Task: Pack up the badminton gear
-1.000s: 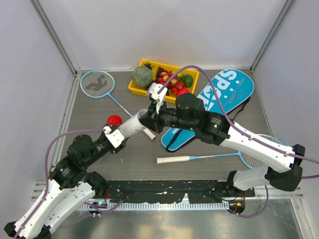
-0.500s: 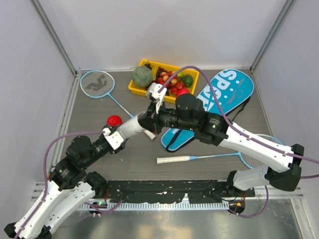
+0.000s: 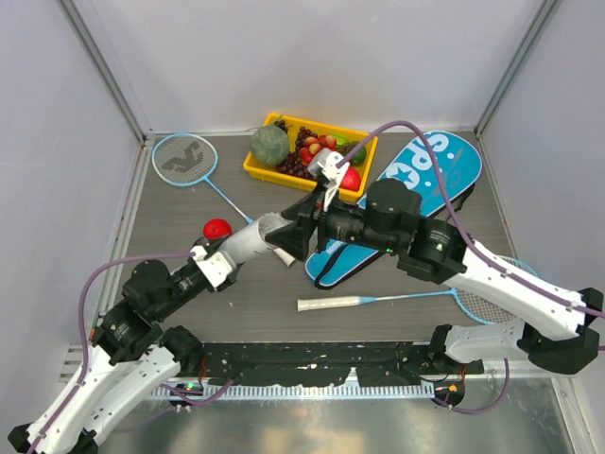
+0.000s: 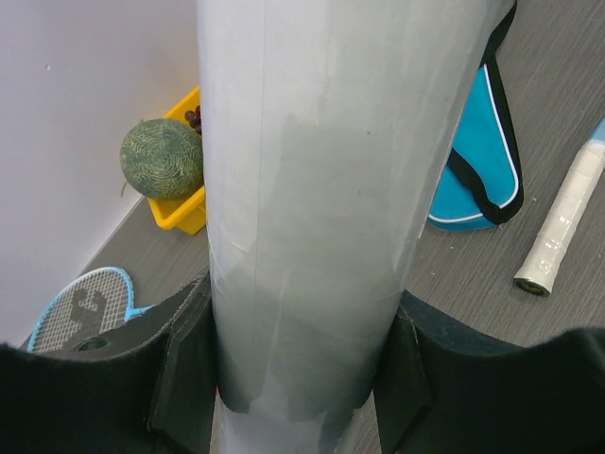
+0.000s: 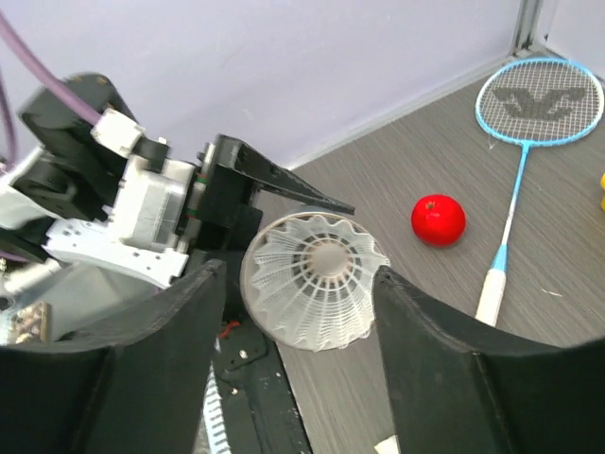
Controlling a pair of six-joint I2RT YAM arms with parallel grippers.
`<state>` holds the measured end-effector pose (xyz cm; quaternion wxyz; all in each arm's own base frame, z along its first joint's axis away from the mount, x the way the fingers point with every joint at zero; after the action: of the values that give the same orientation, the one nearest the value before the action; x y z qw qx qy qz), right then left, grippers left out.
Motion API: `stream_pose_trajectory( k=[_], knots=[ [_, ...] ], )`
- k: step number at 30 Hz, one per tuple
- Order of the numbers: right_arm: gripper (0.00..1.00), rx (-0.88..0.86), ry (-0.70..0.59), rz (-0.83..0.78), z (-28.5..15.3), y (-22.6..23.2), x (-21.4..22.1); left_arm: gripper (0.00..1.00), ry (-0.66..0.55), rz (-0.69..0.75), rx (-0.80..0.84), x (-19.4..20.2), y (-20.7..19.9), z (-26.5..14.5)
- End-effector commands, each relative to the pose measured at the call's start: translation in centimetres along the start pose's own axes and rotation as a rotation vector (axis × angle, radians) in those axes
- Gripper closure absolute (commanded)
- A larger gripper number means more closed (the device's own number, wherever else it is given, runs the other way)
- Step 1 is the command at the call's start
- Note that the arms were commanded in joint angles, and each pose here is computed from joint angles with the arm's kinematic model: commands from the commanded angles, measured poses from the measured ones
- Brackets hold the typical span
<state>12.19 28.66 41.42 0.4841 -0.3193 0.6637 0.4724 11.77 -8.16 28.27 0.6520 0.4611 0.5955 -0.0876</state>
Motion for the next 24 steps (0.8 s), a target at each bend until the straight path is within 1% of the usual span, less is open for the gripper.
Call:
stream_pose_trajectory(
  k=[1, 3, 4, 7, 9, 12, 17, 20, 21, 23, 24],
  knots=[
    [0.25, -0.014, -0.13, 0.016, -2.9, 1.3, -2.5, 0.59, -0.054, 0.019, -0.045, -1.0, 0.7, -0.2],
    [0.2, 0.033, -0.155, 0.018, -3.5, 0.9, -2.6, 0.59, -0.055, 0.016, -0.046, -1.0, 0.7, -0.3],
    [0.19, 0.085, -0.178, 0.021, -3.8, 0.5, -2.8, 0.59, -0.058, 0.017, -0.044, -1.0, 0.7, -0.3],
    [0.14, 0.164, -0.18, 0.017, -3.4, -0.6, -2.4, 0.59, -0.064, 0.016, -0.051, -1.2, 0.8, -0.4],
    [0.14, 0.199, -0.166, 0.023, -3.0, -1.4, -2.1, 0.59, -0.072, 0.015, -0.044, -1.4, 0.8, -0.5],
    [0.15, 0.176, -0.14, 0.03, -2.4, -1.6, -1.8, 0.59, -0.09, 0.022, -0.026, -1.6, 0.7, -0.6],
    [0.19, 0.112, -0.056, 0.03, -0.5, -1.7, -1.0, 0.59, -0.112, 0.029, -0.02, -2.0, 0.7, -0.6],
    [0.2, 0.114, -0.007, 0.036, 0.6, -2.0, -0.2, 0.59, -0.115, 0.032, -0.023, -2.2, 0.9, -0.5],
    [0.21, 0.11, 0.015, 0.041, 1.1, -2.1, 0.2, 0.59, -0.116, 0.032, -0.022, -2.1, 0.8, -0.4],
    [0.28, 0.092, 0.047, 0.05, 1.7, -2.2, 0.9, 0.59, -0.117, 0.032, -0.023, -2.1, 0.8, -0.4],
    [0.36, 0.088, 0.066, 0.057, 2.2, -2.3, 1.3, 0.59, -0.118, 0.032, -0.024, -2.1, 0.9, -0.3]
  ],
)
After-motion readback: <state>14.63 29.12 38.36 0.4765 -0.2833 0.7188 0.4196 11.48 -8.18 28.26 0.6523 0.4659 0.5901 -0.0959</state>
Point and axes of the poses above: each gripper's point midway between its finger pads, its own z axis out along the fingers, its own y axis along the line the jaws close on, x = y × z, the point moved 9 cm from there along -z, back along the fingers, and after that the axes turned 4 degrees about z, right-handed, at the moved point
